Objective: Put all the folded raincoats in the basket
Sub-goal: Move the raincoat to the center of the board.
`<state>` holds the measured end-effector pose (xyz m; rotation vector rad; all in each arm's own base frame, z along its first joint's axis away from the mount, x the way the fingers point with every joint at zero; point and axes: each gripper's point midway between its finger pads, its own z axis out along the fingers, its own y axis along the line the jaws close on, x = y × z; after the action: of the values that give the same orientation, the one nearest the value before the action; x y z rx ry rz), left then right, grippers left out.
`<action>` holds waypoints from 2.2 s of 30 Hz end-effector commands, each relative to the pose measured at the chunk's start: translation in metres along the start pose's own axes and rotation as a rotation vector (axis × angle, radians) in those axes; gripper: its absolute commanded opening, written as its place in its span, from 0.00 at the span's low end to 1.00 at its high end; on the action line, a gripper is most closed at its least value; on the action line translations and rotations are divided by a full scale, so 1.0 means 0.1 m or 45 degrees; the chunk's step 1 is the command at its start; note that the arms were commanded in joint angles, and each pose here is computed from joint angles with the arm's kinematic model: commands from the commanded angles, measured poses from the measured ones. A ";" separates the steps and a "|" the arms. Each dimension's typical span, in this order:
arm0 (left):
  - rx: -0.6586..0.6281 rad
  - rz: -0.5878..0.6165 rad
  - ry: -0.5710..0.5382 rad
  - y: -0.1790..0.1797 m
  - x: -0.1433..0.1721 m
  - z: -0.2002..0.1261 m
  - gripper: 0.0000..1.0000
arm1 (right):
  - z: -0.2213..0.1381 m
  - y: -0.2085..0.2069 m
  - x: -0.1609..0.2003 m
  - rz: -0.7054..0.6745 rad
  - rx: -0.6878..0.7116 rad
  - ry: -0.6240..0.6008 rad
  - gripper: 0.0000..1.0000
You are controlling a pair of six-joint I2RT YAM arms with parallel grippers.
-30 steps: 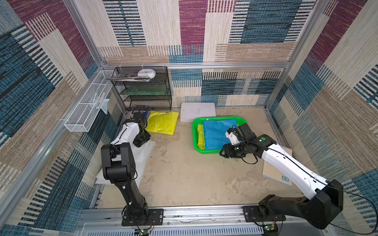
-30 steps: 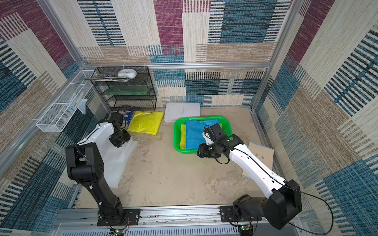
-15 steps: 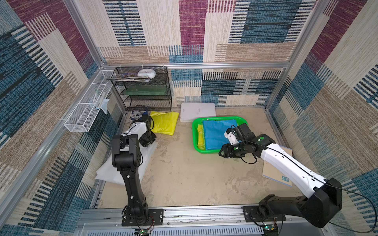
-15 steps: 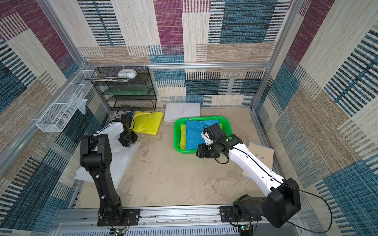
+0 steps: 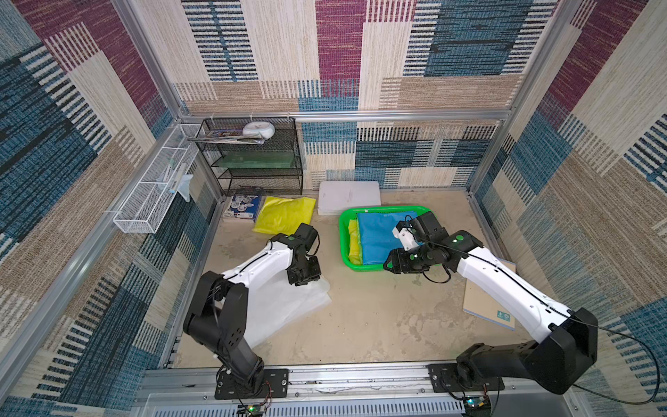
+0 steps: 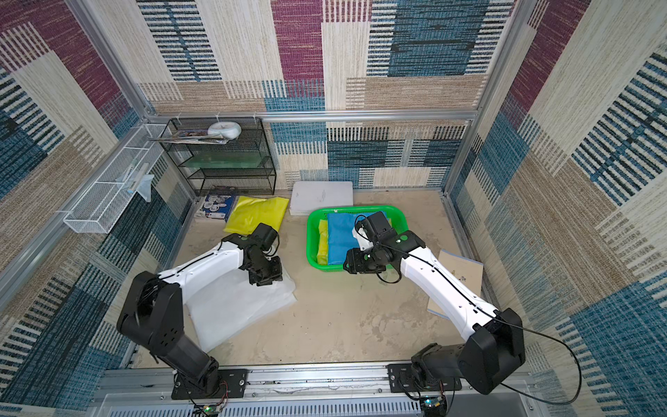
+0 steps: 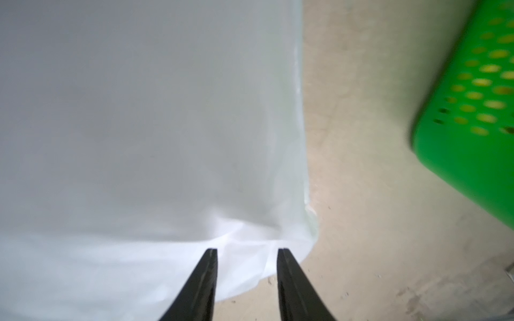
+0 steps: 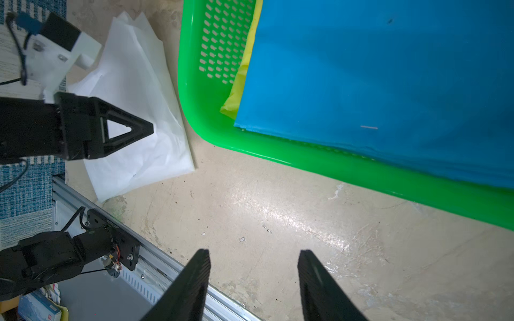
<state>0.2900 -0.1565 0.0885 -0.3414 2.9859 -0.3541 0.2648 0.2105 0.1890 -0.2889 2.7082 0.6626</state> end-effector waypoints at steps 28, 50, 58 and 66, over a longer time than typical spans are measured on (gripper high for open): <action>-0.029 -0.013 0.171 -0.16 -0.34 0.66 0.37 | 0.48 0.58 0.29 0.004 -0.109 0.090 0.57; -0.055 -0.099 0.037 0.77 -0.08 -0.43 0.44 | 1.00 0.97 0.77 0.340 -0.369 0.142 0.71; -0.041 -0.193 0.060 1.00 -0.15 -0.41 0.44 | 1.43 1.20 0.81 0.340 -0.359 0.152 0.73; 0.045 -0.220 0.055 0.94 -0.12 -0.36 0.44 | 1.73 1.21 0.96 0.394 -0.395 0.220 0.71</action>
<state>0.2745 -0.0519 0.0991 -0.6101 3.0104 -0.3867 0.1894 0.3730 0.0551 0.0013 2.8630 1.1049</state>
